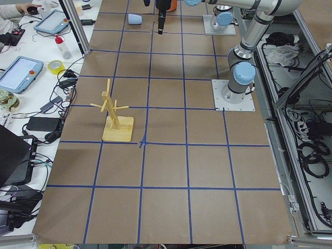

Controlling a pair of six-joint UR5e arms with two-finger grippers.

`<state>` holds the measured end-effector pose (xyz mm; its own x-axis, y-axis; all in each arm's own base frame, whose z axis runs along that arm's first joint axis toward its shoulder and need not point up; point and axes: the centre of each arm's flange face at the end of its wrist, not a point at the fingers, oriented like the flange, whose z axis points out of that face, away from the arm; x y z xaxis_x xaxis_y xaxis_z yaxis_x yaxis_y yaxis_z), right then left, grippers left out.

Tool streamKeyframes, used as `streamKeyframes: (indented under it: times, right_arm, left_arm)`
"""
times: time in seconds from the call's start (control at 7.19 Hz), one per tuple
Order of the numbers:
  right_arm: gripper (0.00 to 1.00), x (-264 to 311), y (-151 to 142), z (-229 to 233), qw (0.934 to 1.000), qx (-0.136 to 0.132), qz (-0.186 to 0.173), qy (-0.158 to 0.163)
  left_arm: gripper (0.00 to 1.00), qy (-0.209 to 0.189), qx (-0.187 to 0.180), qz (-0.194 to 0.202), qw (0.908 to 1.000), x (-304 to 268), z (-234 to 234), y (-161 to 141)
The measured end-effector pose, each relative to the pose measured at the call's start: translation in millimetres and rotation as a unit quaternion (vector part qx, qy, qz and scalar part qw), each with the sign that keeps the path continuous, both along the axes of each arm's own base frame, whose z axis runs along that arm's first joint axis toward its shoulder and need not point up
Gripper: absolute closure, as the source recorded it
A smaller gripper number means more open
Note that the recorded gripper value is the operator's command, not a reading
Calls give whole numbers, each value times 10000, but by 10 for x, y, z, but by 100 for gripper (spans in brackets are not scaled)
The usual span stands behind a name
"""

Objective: Flip cup
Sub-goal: 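Lower the right gripper over the upright cup and grasp its rim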

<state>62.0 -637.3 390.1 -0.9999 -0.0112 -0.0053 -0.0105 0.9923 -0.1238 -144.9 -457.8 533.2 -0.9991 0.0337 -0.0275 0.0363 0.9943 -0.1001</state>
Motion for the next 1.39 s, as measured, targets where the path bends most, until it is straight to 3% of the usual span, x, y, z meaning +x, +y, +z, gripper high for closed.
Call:
streamKeyframes:
  times: [0.28,0.7,0.83,0.97,1.11,1.39]
  right_arm:
    - [0,-150,-431,-859,9989,-113,439,89]
    - [3,-439,-651,-1682,9984,-15,560,61]
    - [14,-458,-678,-1891,9982,55,590,19]
    - [37,-453,-690,-2007,9980,94,627,-48]
    - [43,-441,-694,-2049,9978,110,646,-98]
    - [45,-335,-690,-1954,9970,60,762,-130]
  left_arm:
    - [0,3,0,0,10000,-1,0,0]
    - [0,3,1,-4,10000,-4,0,1]
    - [0,3,1,-3,10000,-3,0,1]
    - [0,3,1,-2,10000,-2,0,0]
    - [0,3,0,-2,10000,-2,0,0]
    - [0,3,0,-3,10000,-3,0,1]
